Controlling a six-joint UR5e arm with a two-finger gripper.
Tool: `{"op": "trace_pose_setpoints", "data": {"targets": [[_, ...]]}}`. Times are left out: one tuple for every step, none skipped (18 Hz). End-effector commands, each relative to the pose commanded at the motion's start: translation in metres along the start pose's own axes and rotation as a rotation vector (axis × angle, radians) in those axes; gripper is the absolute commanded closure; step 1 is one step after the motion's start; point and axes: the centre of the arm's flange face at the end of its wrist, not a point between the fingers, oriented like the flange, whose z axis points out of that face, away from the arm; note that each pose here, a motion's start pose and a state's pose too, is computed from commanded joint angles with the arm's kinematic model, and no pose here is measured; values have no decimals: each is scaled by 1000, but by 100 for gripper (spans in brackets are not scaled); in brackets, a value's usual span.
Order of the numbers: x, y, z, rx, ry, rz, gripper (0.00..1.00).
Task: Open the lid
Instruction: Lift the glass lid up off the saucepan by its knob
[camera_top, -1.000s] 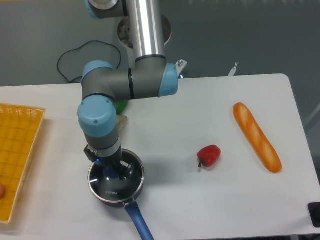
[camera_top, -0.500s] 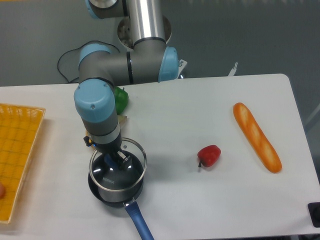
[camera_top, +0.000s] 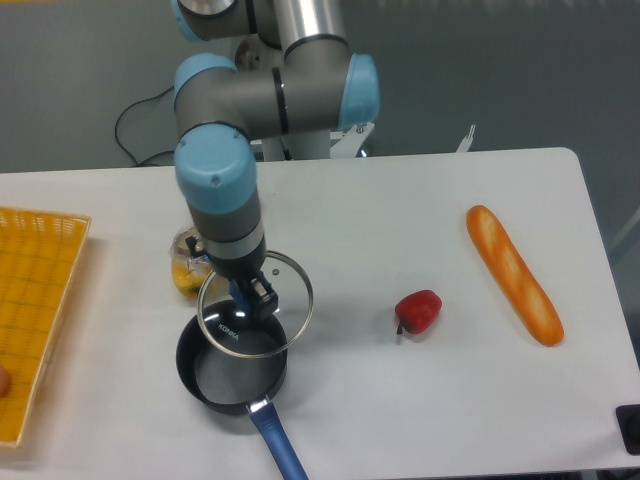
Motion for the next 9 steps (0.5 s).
{"op": "trace_pose_setpoints", "data": {"targets": [[1,2,-2,1,-1,-1,38],[2,4,-4,2,-6,-4,38],[2,4,-5,4,-5,0,38],[2,5,-6,10,-4,6,37],[1,7,-9,16,-7,7,38],[0,9,-10,24,-6,2,38],[0,8,-10,28,-7,2,38],[0,9,-10,29,-7,1,37],[0,9,-10,30,-5,1,38]]}}
